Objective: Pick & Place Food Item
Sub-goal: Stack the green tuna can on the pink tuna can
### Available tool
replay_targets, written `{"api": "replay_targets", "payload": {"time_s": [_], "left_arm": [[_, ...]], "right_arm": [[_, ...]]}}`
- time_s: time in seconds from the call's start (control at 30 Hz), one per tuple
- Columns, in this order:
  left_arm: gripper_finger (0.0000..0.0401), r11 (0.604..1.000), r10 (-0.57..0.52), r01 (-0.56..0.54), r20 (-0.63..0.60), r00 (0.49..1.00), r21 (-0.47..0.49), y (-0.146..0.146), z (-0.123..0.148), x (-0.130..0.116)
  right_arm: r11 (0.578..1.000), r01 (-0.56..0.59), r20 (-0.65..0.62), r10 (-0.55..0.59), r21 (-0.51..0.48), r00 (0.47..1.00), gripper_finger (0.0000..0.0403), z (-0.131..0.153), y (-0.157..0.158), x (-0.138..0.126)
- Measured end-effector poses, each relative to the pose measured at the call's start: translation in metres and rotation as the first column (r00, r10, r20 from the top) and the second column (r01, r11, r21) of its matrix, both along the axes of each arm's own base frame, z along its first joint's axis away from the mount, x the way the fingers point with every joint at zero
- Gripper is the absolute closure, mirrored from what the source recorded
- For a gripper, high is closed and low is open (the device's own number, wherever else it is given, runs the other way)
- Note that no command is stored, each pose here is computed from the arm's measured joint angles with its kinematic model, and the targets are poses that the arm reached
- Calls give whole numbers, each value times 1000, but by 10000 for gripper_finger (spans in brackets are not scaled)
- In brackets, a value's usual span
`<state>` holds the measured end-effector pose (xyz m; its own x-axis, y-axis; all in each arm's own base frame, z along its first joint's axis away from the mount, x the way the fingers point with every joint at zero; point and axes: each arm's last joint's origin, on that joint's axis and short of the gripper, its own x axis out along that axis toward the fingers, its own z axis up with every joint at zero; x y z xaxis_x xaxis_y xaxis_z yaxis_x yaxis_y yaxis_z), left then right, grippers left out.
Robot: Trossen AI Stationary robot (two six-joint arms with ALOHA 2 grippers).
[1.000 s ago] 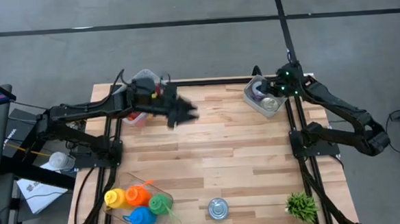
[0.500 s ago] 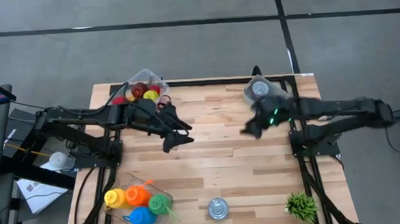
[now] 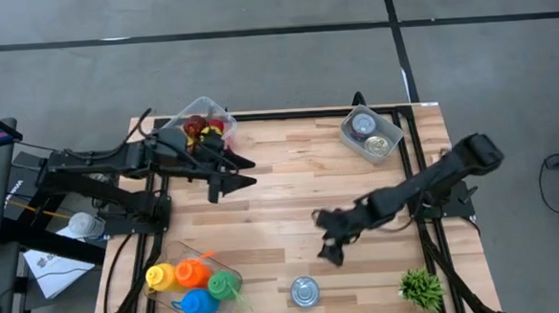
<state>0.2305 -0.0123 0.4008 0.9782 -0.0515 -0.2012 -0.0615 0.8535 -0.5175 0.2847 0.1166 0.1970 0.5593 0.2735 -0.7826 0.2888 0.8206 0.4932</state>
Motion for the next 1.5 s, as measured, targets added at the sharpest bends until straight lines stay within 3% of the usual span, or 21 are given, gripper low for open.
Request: {"api": "replay_targets", "payload": {"time_s": [0.33,0.53,0.67,0.8,1.07,1.33,1.5], "left_arm": [[105,1000,-5,4,74,997,25,2,17,-34],[105,1000,-7,4,119,993,28,3,26,-51],[105,1000,-8,5,114,993,27,3,26,-57],[105,1000,-8,5,110,994,27,3,26,-61],[105,1000,-8,5,104,995,27,3,26,-62],[105,1000,-9,6,103,995,27,3,26,-62],[105,1000,-9,6,103,995,28,3,25,-61]], "right_arm": [[995,-83,-105,77,-52,992,97,-18,51,64],[991,-103,-215,82,-90,973,97,-44,65,88],[988,-113,-259,83,-101,962,106,-47,69,95],[991,-93,-278,62,-97,959,164,-46,69,94],[988,-136,-321,105,-76,941,380,-45,69,90],[984,-54,-401,-20,-172,916,400,-48,61,82],[972,-28,-484,-92,-235,870,402,-54,52,73]]}}
